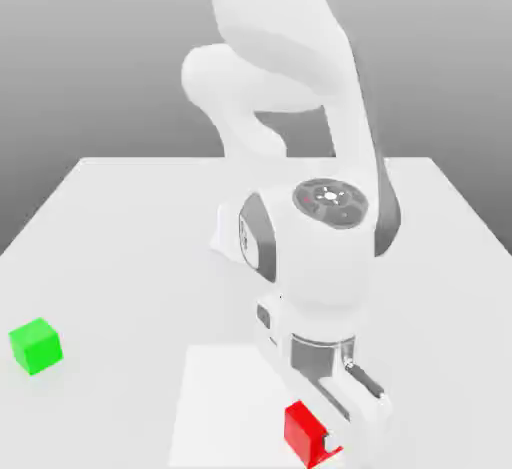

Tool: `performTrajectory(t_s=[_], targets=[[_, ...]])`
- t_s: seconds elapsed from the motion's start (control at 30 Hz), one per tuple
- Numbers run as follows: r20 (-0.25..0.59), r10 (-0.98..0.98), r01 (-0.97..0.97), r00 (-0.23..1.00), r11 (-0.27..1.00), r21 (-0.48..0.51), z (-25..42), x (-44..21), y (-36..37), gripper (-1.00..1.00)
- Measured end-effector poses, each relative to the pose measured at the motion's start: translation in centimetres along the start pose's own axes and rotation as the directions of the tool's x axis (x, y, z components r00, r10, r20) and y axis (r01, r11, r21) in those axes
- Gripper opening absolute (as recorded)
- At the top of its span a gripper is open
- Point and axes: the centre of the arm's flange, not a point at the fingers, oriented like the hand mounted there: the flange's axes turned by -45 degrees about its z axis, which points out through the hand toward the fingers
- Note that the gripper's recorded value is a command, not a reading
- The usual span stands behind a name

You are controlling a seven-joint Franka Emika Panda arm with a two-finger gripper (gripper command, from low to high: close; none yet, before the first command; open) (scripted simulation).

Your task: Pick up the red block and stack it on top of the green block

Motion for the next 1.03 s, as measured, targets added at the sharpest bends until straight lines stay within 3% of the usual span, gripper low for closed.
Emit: performTrajectory(t_s=[0.17, 0.37, 0.53, 0.77, 0.9, 0.93, 1.03], targets=[[-0.002, 0.049, -0.049, 0.999, 0.999, -0.005, -4.9, 1.1, 0.7, -1.0], [-0.013, 0.532, -0.532, 0.847, 0.846, -0.013, -6.2, 11.4, 8.6, -1.0], [-0.018, 0.84, -0.84, 0.543, 0.543, -0.01, -7.2, 18.2, 17.1, -1.0], [-0.007, 0.994, -0.994, -0.109, -0.109, 0.002, -8.2, 24.4, 33.1, -1.0], [-0.005, 0.987, -0.987, -0.16, -0.16, 0.003, -4.1, 24.5, 33.7, -1.0], [-0.005, 0.987, -0.987, -0.161, -0.161, 0.003, -3.1, 24.5, 33.7, 1.0], [-0.005, 0.987, -0.987, -0.161, -0.161, 0.003, -3.1, 24.5, 33.7, 1.0]])
